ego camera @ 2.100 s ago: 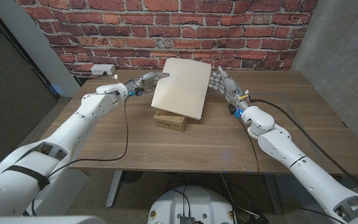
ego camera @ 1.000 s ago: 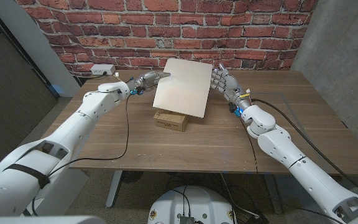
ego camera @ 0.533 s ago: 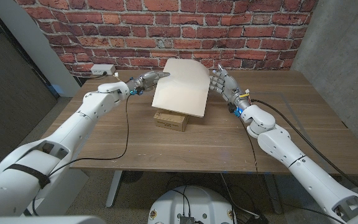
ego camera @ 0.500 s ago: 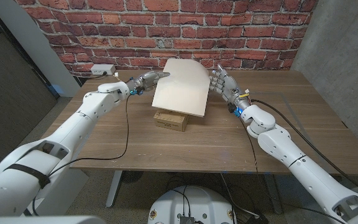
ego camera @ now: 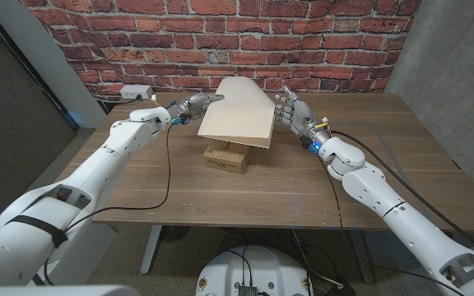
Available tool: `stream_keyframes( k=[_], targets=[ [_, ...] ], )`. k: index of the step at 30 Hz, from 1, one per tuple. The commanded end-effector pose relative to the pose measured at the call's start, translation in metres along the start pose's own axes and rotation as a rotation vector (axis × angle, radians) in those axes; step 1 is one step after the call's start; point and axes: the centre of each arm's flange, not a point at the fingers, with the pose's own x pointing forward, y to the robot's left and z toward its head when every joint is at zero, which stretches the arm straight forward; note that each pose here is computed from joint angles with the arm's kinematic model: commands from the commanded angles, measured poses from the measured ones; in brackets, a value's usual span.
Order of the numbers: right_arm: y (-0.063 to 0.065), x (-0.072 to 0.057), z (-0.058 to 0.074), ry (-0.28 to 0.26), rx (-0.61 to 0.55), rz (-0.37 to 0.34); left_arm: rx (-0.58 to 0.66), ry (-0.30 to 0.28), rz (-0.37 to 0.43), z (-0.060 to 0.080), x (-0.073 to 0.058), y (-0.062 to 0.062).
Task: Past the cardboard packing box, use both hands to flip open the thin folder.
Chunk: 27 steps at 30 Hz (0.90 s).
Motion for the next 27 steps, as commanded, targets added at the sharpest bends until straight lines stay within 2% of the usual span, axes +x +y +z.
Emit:
stream_keyframes(
  k=[1, 6, 13, 18, 21, 27],
  targets=[
    [-0.002, 0.003, 0.0, -0.044, 0.072, 0.06, 0.076, 0.029, 0.064, -0.002, 0.001, 0.001],
    [-0.004, 0.0, 0.001, 0.006, 0.053, 0.055, 0.146, 0.033, 0.091, -0.001, -0.001, -0.001],
    [-0.004, 0.002, 0.01, 0.107, -0.057, 0.081, 0.251, 0.04, 0.128, 0.003, -0.004, -0.006],
    [-0.005, 0.0, 0.012, 0.159, -0.076, 0.083, 0.27, 0.041, 0.146, 0.004, -0.008, -0.005],
    [-0.005, -0.002, 0.011, 0.221, -0.102, 0.096, 0.302, 0.048, 0.156, 0.006, -0.009, -0.007],
    [-0.003, -0.002, 0.012, 0.225, -0.129, 0.074, 0.302, 0.048, 0.145, 0.007, -0.008, -0.009]
  ],
)
